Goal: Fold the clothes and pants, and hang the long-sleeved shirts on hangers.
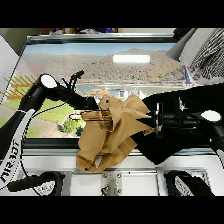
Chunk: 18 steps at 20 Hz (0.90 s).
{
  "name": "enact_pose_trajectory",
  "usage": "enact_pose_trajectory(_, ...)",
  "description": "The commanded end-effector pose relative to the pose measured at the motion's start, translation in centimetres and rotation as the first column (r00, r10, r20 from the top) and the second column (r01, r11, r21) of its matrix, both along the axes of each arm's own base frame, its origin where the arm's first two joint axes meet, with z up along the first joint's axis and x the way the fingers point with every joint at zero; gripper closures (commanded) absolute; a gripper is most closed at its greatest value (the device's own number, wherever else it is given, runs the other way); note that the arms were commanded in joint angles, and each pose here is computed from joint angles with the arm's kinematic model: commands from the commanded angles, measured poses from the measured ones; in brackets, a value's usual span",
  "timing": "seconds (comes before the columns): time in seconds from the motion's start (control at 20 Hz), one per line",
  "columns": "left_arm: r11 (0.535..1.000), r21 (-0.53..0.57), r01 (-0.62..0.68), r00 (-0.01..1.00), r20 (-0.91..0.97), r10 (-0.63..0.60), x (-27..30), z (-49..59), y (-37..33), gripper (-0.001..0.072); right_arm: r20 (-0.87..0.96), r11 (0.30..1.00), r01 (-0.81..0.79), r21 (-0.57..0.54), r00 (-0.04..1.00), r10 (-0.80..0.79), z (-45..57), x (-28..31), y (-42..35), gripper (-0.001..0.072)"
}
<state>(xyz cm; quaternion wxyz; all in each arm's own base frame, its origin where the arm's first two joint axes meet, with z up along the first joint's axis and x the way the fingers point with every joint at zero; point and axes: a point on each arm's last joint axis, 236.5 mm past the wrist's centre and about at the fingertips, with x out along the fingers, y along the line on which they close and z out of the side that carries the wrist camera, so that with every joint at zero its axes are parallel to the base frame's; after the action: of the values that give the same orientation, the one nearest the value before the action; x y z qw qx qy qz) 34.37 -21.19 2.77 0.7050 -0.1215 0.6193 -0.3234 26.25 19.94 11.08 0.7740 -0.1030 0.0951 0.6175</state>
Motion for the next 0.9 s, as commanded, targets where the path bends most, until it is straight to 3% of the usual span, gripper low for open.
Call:
enact_pose_trajectory(0.0, 0.999, 0.013, -0.034, 0.999, 0.013, 0.034, 0.8, -0.4, -0.2, 0.0101, 0.001, 1.000, 0.000, 0.000, 1.000, 0.000, 0.0, 0.0, 0.0, 0.0698)
enact_pose_trajectory(0.4, 0.999, 0.040, 0.034, 0.996, -0.089, -0.030, -1.1, -3.4, -2.1, 0.0107, 0.001, 1.000, 0.000, 0.000, 1.000, 0.000, 0.0, 0.0, 0.0, 0.0698)
enact_pose_trajectory(0.45, 0.997, 0.060, 0.039, 0.995, -0.095, -0.033, -1.3, -3.9, -1.9, 0.0200, 0.000, 1.000, 0.000, 0.000, 1.000, 0.000, 0.0, 0.0, 0.0, 0.0698)
enact_pose_trajectory(0.5, 0.997, 0.071, 0.040, 0.995, -0.098, -0.033, -1.3, -4.1, -1.7, 0.0543, -0.003, 1.000, 0.002, 0.001, 1.000, -0.001, 0.1, 0.0, 0.0, 0.0698)
enact_pose_trajectory(0.55, 0.996, 0.077, 0.036, 0.995, -0.092, -0.028, -1.1, -4.0, -1.3, 0.0693, -0.005, 1.000, 0.002, 0.002, 1.000, -0.002, 0.1, 0.0, 0.0, 0.0698)
enact_pose_trajectory(0.85, 0.995, 0.071, -0.070, 0.996, -0.058, 0.074, 0.6, -1.7, 3.1, 0.0694, 0.027, 0.998, 0.020, 0.061, 0.999, -0.022, 2.6, -0.3, 0.3, 0.0698)
